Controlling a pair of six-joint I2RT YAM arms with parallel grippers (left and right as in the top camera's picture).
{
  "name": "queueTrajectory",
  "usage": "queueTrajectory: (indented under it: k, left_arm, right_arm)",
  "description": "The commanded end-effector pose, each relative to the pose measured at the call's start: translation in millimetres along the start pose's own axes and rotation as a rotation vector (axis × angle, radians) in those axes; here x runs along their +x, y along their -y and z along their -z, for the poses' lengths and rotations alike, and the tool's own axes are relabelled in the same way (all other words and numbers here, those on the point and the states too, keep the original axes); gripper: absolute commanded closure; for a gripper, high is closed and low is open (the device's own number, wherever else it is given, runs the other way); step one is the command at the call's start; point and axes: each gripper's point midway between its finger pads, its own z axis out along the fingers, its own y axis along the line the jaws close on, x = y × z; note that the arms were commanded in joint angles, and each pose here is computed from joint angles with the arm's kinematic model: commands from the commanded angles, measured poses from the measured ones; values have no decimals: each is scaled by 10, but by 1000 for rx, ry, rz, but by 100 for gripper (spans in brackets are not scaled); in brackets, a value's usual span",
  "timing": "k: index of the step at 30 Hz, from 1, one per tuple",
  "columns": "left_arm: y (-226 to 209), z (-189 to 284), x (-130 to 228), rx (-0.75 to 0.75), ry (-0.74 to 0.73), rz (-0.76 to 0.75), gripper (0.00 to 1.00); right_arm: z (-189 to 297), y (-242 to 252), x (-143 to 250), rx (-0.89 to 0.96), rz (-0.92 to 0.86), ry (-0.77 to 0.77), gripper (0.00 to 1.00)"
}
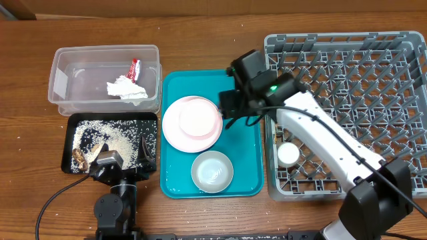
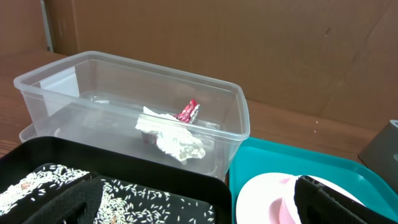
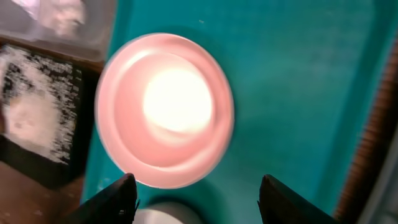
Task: Sort waste into correct bins and load items into the dishwasher
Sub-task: 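Move right gripper to the steel bowl and grasp its rim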
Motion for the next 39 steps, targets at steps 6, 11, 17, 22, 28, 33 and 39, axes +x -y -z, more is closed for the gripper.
queueTrajectory:
  k: [6,11,17,22,28,33,39]
  left_arm:
    - [-11,3,-11,-2,9,11,0]
    - [-11,3,-11,-2,9,11,0]
    - [-11,3,-11,-2,9,11,0]
    - [-11,3,-11,-2,9,11,0]
    - [-11,3,-11,-2,9,11,0]
    - [-11,3,-11,-2,9,11,0]
    - [-11,3,-11,-2,9,11,0]
  right_arm:
    - [-296,47,457,50,-160,-183,42]
    - [-186,223,927,86,155,-381,42]
    - [-352,352,1277,75,293,-464,41]
    - [-545,257,1523,-15,390,-481,44]
    - [-554,198,1616,-16,453,-499,46]
    - [-540,191,1552,-1,413,-483,59]
    - [-557,209,1525,11,420,-471,69]
